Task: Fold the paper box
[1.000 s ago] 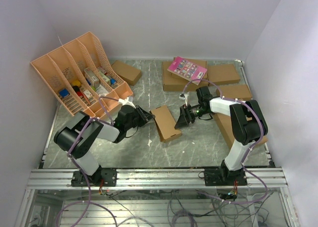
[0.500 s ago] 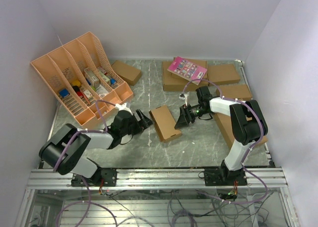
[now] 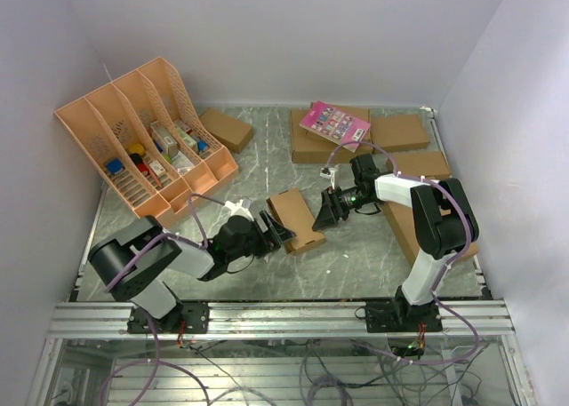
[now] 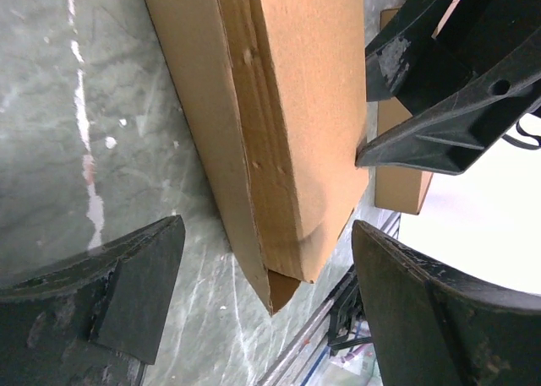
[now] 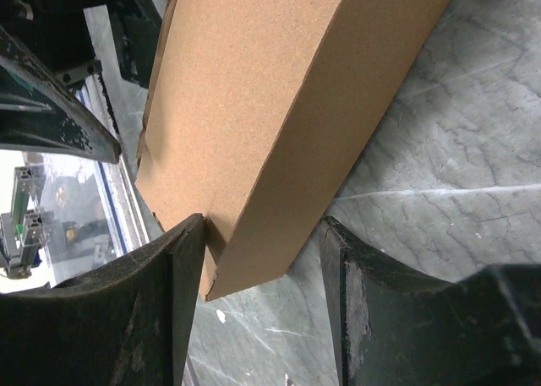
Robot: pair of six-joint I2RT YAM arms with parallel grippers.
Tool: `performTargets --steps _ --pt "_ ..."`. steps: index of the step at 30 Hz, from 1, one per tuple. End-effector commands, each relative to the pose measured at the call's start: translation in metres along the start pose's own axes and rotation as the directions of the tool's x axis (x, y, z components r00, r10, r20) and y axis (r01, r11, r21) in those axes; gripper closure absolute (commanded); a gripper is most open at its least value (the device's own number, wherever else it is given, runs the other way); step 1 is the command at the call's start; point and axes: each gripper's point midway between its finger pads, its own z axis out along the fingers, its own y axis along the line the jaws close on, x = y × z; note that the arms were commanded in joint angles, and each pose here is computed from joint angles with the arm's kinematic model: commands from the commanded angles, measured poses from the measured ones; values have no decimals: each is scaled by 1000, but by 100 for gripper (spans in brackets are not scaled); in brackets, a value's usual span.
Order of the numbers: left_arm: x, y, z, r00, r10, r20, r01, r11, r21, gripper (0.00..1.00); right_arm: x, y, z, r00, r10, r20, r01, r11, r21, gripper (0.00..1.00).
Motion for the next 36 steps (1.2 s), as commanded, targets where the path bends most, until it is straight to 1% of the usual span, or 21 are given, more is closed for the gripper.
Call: performTargets --steps 1,6,11,14,18,20,24,27,30,32,35,36 --pt "3 -11 10 997 -66 33 65 998 18 11 18 -25 6 998 -11 -69 18 995 96 46" --pt "12 -13 15 994 -105 17 105 994 11 20 19 -26 7 997 -7 -72 14 995 97 46" --pt "16 -17 15 994 -106 4 107 994 -10 24 20 -26 8 997 -7 -79 15 995 96 46" --pt "17 -18 12 994 -106 1 106 994 -29 30 20 -26 9 997 -8 -82 16 995 97 46" --pt "17 -17 9 995 -102 0 102 993 -52 34 21 -27 9 996 -7 -84 16 995 99 46" --pt "17 -19 8 995 -103 -1 102 993 -51 39 21 -27 9 996 -7 -86 16 995 101 46" --pt "21 -22 8 994 -108 -17 108 993 -46 44 22 -28 9 996 -5 -88 15 994 105 46" --pt "25 -25 6 993 -113 -33 112 993 -45 44 22 -28 10 996 -4 -91 14 994 106 46" --pt "26 -26 4 993 -116 -37 114 992 -46 53 22 -29 10 996 -5 -91 15 994 110 46" --pt "24 -27 4 993 -115 -33 113 992 -46 55 23 -29 10 996 -4 -93 14 994 110 46" --pt "24 -31 5 993 -111 -36 109 993 -39 62 23 -29 10 996 -1 -94 12 994 111 46" --pt "25 -32 6 993 -111 -39 109 993 -35 66 23 -30 10 996 -2 -94 13 994 111 46"
